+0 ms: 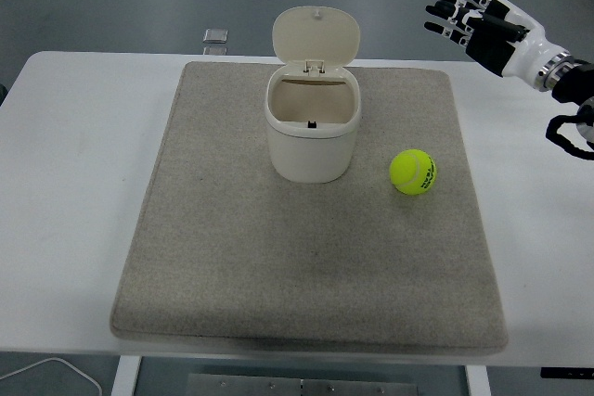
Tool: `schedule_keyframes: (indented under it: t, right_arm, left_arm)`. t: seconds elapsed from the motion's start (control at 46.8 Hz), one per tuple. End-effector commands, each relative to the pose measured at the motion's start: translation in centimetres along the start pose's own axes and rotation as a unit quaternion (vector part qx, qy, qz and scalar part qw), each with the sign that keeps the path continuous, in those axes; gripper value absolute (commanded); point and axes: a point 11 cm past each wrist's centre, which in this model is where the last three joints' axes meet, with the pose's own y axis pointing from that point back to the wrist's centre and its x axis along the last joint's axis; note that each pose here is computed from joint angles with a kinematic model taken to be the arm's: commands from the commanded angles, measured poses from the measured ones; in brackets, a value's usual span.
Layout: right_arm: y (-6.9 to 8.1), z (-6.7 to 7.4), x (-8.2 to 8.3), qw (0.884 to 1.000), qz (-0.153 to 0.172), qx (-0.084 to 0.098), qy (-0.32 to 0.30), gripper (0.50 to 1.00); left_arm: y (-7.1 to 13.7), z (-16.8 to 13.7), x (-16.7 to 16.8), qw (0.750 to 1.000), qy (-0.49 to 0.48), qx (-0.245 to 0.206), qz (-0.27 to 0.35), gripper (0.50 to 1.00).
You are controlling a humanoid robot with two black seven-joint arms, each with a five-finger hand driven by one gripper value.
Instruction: Pick up the tennis ball and place it in the box.
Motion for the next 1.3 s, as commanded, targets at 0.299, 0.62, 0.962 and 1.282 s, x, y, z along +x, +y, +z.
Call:
schedule_keyframes:
  t: [0.299,0.62,0.962,1.282]
  right_arm:
    - [0.2,-0.1,-0.4,0.994,-0.034,-0.015,0.1,0.928]
    - [0.9,-0.6,-0.2,0.983,-0.064,-0.037,0.166,0.928]
    - [1.1,-1.7,-0.9,0.954,-0.103,-0.058,0.275,0.928]
    - [1.9,-1.1,-3.7,0.904,-0.174,-0.075,0.383,0.928]
  left_arm:
    - [0.0,0.0,0.0,1.0,0.0,0.0,0.0,0.996]
    - [0.0,0.0,0.0,1.0,0.0,0.0,0.0,0.996]
    - [0.0,0.0,0.0,1.0,0.0,0.0,-0.001,0.996]
    - [0.0,0.0,0.0,1.0,0.0,0.0,0.0,0.996]
